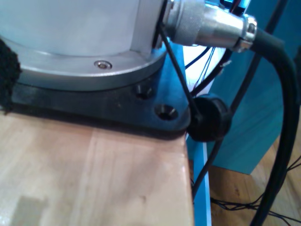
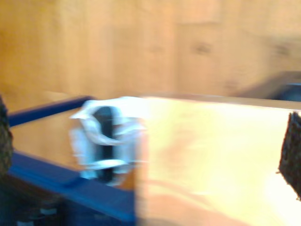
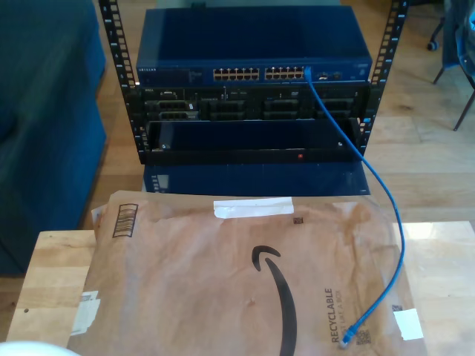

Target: Grab the cable and plug it in

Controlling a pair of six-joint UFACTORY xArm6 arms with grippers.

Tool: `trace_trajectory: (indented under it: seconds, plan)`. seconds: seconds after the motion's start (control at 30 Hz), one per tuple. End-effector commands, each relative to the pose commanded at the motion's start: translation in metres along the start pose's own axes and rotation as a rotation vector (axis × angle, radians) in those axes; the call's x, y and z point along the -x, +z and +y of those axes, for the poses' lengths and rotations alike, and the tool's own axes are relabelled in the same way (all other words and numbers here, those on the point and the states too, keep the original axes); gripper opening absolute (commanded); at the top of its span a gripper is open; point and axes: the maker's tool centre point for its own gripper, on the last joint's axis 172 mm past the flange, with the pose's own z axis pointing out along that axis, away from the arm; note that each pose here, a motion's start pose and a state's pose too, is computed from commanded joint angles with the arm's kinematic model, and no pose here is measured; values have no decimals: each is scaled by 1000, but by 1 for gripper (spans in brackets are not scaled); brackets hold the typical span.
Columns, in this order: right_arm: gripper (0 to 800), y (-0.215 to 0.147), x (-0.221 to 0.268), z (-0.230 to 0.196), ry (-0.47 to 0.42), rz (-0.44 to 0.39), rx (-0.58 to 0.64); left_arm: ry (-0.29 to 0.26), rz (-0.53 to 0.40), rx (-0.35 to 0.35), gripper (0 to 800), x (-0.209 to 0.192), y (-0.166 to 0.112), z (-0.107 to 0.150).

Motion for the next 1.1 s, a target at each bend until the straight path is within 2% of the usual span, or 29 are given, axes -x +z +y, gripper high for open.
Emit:
trace_trajectory:
  seconds: [0.1,0.2,0.37,0.43,0.6,0.63,0.77,0.87,1.1]
  plan:
    - [794,-2,-2,67,-29,-39,114,0,0,0,800,0,0,0]
    - [794,16,16,125,-25,-102,173,0,0,0,800,0,0,0]
    - [796,50,62,181,-50,-223,243,0,0,0,800,0,0,0]
    - [796,67,85,195,-37,-270,256,0,0,0,800,0,0,0]
    - [796,77,99,201,-44,-261,258,0,0,0,800,0,0,0]
    - [794,87,112,206,-34,-284,259,0,0,0,800,0,0,0]
    - [796,100,117,217,-38,-296,271,0,1,0,800,-1,-1,0]
    - [796,113,122,232,-51,-286,299,0,0,0,800,0,0,0]
    - [797,128,113,243,-55,-198,310,0,0,0,800,0,0,0]
